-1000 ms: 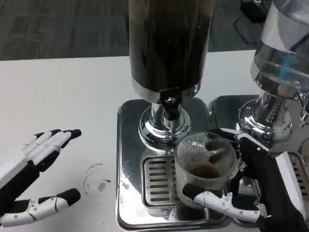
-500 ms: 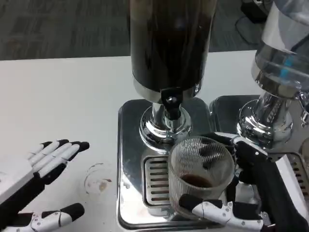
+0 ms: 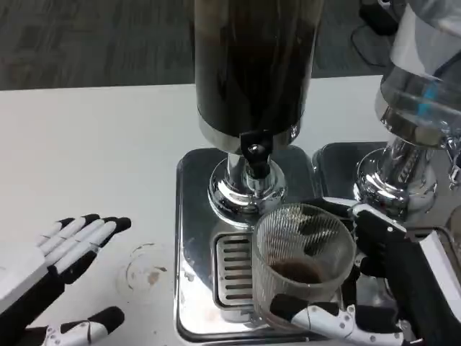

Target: Grasp the cup under the faucet to collect the drink, then remove the cup.

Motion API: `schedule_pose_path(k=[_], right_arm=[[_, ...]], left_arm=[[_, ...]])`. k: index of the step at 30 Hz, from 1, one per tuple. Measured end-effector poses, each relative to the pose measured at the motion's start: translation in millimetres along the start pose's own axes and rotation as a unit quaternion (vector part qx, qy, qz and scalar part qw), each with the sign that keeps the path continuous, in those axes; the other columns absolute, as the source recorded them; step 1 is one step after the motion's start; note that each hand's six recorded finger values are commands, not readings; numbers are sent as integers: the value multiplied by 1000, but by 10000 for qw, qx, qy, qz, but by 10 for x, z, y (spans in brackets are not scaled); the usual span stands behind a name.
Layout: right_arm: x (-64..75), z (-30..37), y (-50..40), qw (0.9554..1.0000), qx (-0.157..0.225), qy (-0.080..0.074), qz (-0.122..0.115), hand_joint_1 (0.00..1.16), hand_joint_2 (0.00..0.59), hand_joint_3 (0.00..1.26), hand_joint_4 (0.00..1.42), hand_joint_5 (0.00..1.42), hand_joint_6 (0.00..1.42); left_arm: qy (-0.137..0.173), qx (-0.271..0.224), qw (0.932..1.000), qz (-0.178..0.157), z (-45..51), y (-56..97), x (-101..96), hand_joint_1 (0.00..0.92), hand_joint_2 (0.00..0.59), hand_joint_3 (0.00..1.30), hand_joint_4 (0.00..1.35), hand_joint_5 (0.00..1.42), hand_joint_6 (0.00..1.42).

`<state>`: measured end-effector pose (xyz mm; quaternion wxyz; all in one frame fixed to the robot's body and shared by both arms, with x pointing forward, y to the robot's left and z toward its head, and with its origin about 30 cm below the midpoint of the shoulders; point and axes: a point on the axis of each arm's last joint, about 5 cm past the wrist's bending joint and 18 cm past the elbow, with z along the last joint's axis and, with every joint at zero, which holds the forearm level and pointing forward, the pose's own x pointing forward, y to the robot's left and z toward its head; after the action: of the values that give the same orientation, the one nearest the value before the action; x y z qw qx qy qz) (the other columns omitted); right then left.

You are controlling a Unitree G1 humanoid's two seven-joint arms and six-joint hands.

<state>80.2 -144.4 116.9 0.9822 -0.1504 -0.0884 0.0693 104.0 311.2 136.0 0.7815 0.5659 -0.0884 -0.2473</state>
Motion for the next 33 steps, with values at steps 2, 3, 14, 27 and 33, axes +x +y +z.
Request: schedule_pose_path(k=[2,3,14,27,33], right_arm=[[-5,11,-4,10000,19,-9,15,1010,127,554,636,872,1224],[-10,10,-5,10000,44,2,15,1010,127,554,636,872,1225],[-43,-12,-102,9999,25,101,-84,1007,127,560,641,881,1228],[-38,3,-160,9998,1,43,-179,1006,127,560,653,882,1229],[-36,4,-160,9999,18,38,-157,1006,127,560,653,882,1229]], left_arm=[[6,-26,10000,20,9,-12,1,0,261,0,0,0,0],[10,-28,10000,25,12,-13,3,0,261,0,0,0,0],[13,-30,9999,119,99,-15,43,0,264,0,0,0,0],[67,15,9999,94,131,-51,74,0,269,0,0,0,0],[60,13,9999,103,132,-51,81,0,272,0,0,0,0]])
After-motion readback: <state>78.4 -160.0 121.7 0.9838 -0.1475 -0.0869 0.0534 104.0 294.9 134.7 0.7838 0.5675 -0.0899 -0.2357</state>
